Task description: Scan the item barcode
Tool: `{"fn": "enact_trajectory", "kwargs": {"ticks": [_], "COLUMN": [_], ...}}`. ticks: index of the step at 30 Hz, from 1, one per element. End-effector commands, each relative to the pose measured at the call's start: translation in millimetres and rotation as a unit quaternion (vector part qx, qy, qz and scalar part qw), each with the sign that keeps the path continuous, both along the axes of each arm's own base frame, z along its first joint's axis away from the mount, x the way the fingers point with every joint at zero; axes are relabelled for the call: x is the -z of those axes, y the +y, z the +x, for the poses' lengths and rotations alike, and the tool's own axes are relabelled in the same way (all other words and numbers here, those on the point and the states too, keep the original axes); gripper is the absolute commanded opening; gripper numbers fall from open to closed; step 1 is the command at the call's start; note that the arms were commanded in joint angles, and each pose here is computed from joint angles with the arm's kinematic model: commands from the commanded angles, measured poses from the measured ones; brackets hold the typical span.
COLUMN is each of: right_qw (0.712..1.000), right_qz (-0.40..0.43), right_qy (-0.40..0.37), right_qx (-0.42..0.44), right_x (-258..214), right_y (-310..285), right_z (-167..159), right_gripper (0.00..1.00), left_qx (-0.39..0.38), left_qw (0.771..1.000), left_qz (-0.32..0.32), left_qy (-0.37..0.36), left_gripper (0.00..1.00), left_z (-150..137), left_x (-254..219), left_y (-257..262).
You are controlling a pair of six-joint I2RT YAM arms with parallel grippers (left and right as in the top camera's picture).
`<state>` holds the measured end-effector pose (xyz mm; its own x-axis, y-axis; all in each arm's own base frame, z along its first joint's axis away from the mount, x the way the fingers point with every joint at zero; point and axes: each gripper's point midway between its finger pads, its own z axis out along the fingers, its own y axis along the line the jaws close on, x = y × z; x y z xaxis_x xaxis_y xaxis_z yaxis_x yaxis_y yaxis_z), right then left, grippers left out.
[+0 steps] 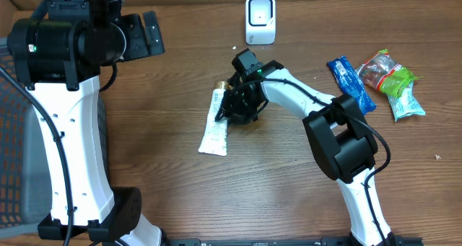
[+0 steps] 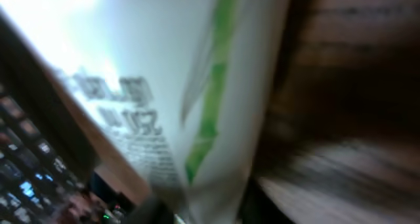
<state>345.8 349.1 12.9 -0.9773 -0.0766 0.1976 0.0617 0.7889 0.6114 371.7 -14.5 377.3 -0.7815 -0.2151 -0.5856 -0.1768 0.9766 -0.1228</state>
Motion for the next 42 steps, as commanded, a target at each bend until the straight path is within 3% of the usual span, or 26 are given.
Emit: {"fn": "enact_trajectory", "kwargs": {"ticks": [1, 11, 17, 22, 29, 36, 40, 41, 42], "right_qw": [0.999, 0.991, 0.95, 0.918, 0.889, 0.888, 0.897, 0.901, 0.903], "right_qz": [-0.04, 0.046, 0.067, 0.062, 0.075, 0.073, 0.049, 0.01, -0.013], "right_qy": [0.0, -0.089, -0.212, -0.267, -0.346, -0.355, -0.347, -0.338, -0.332], "right_qx": [0.009, -0.086, -0.218, -0.288, -0.29, -0.281, -0.27, -0.272, -0.273], "right_x": [23, -24, -76, -120, -196, -203, -195, -183, -175], "right_y": [-10, -20, -37, -54, -62, -69, -83, -95, -102], "right_z": [-1, 22, 17, -3, -19, -16, -9, -7, -6], "right_gripper": [0.17, 0.17, 0.17, 0.14, 0.06, 0.04, 0.19, 0.36, 0.45], "left_qx": [-0.008, -0.008, -0.008, -0.008, -0.008, -0.008, -0.008, -0.008, -0.008], "left_qw": [1.0, 1.0, 1.0, 1.0, 1.0, 1.0, 1.0, 1.0, 1.0], "left_qz": [0.0, 0.0, 0.0, 0.0, 0.0, 0.0, 0.0, 0.0, 0.0], "left_qy": [-0.001, -0.001, -0.001, -0.001, -0.001, -0.001, -0.001, -0.001, -0.001], "left_gripper": [1.0, 1.0, 1.0, 1.0, 0.99, 1.0, 1.0, 1.0, 1.0], "left_z": [1, 0, 1, 1, 1, 0, 1, 0, 1], "left_x": [0, 0, 0, 0, 0, 0, 0, 0, 0], "left_y": [1, 1, 1, 1, 1, 1, 1, 1, 1]}}
